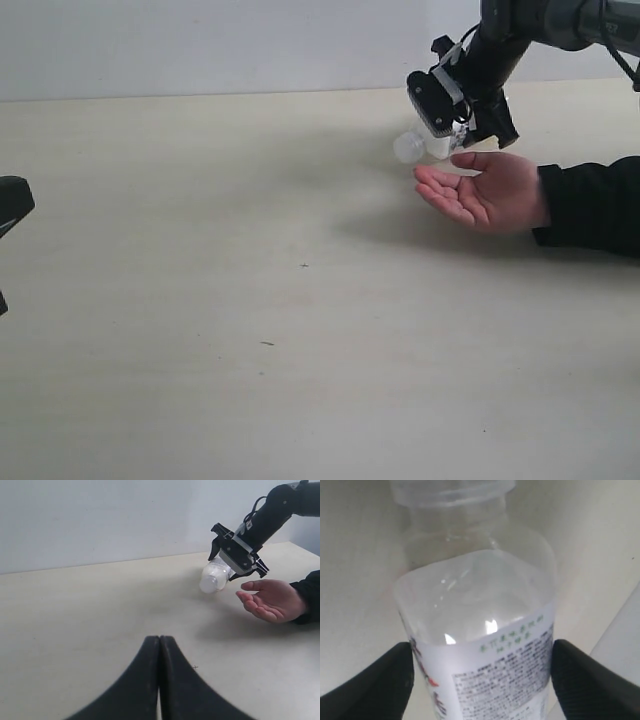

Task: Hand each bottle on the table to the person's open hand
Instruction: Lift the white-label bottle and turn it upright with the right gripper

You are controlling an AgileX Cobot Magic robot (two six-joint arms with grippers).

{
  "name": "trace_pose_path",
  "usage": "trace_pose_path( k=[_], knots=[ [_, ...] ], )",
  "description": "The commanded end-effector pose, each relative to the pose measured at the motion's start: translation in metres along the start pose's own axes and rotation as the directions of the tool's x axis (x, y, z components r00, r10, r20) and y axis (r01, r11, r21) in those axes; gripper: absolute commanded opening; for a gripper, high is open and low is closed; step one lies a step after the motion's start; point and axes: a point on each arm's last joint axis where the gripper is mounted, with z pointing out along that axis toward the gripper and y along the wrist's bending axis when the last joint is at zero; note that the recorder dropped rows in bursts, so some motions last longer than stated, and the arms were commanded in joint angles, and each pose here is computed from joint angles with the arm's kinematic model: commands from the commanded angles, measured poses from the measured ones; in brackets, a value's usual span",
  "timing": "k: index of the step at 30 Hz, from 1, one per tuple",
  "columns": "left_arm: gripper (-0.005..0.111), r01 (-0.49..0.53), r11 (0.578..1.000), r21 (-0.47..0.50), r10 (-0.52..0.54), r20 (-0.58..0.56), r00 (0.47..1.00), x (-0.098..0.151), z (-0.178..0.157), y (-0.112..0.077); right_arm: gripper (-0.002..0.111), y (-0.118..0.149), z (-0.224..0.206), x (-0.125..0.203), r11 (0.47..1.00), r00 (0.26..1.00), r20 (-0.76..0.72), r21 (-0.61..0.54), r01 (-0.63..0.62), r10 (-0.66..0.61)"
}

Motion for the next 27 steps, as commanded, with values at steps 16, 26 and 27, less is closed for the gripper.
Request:
trace_pose_path(
  k=[16,26,27],
  knots=[
    [0.000,-0.002,1.000,-0.004,0.002,0.004,1.000,0.000,-0.001,0.001,0.000,-0.005,-0.007,0.010,0.999,0.996,-0.091,0.037,0.021,-0.017],
    [0.000,-0.002,1.000,-0.004,0.002,0.004,1.000,0.000,-0.001,0.001,0.000,-0.022,-0.085,0.010,0.932,0.932,-0.076,0.104,-0.346,0.354],
    [0.000,-0.002,1.000,-0.004,0.002,0.004,1.000,0.000,-0.001,0.001,0.000,-0.024,-0.097,0.006,0.905,0.906,-0.065,0.106,-0.412,0.419]
  ],
)
